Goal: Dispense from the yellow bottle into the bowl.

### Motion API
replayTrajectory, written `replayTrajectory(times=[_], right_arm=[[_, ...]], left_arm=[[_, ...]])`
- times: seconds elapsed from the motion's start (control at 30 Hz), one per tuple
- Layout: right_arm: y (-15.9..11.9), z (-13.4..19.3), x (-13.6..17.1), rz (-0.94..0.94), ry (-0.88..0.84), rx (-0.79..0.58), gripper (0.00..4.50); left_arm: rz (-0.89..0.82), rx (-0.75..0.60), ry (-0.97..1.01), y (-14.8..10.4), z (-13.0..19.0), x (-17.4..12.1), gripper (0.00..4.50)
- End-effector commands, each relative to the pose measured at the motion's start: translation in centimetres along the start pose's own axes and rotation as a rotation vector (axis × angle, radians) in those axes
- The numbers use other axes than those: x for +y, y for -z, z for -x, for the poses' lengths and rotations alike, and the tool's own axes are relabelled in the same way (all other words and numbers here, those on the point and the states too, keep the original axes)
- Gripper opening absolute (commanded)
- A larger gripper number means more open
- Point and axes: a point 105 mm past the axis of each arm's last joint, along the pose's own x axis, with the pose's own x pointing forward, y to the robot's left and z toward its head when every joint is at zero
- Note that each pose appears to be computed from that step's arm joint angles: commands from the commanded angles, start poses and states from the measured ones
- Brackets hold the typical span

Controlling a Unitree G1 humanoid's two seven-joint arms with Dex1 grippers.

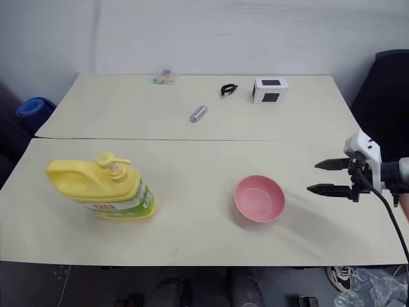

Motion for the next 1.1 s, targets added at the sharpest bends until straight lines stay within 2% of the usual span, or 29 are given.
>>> replayTrajectory(times=[0.03, 0.1, 0.17, 0.3, 0.37, 0.47, 0.63, 0.8, 0.93, 1.1], right_arm=[[-3.7, -0.5, 2.7, 0.121, -0.074, -0.042, 4.50], [-4.8, -1.3, 4.7, 0.144, -0.145, -0.057, 4.50], [-5.5, -2.2, 6.9, 0.164, -0.222, -0.059, 4.50], [-4.6, -3.8, 10.4, 0.230, -0.310, 0.000, 4.50], [-2.4, -5.1, 11.4, 0.303, -0.298, 0.089, 4.50], [0.2, -6.5, 11.9, 0.382, -0.256, 0.170, 4.50], [2.3, -10.3, 11.2, 0.340, -0.066, 0.102, 4.50], [3.4, -11.9, 11.3, 0.322, -0.018, 0.086, 4.50], [3.6, -12.7, 10.6, 0.305, 0.040, 0.062, 3.64], [3.9, -12.8, 10.2, 0.285, 0.063, 0.060, 1.83]], left_arm=[[-0.126, -0.090, 0.239, -6.5, -1.8, -5.3, 4.47], [-0.145, -0.107, 0.377, -8.3, -2.7, -8.2, 4.47], [-0.173, -0.055, 0.518, -8.4, -4.0, -11.3, 4.47], [-0.225, 0.126, 0.710, -4.8, -5.9, -15.4, 4.47], [-0.297, 0.233, 0.783, -2.3, -7.1, -16.8, 4.47], [-0.407, 0.294, 0.802, -0.3, -8.2, -16.8, 4.47], [-0.422, 0.234, 0.785, 0.5, -9.9, -16.5, 4.47], [-0.436, 0.231, 0.779, 0.7, -10.6, -16.1, 4.47], [-0.454, 0.209, 0.755, 0.4, -11.4, -15.9, 4.50], [-0.445, 0.168, 0.722, -0.1, -12.1, -15.8, 4.50]])
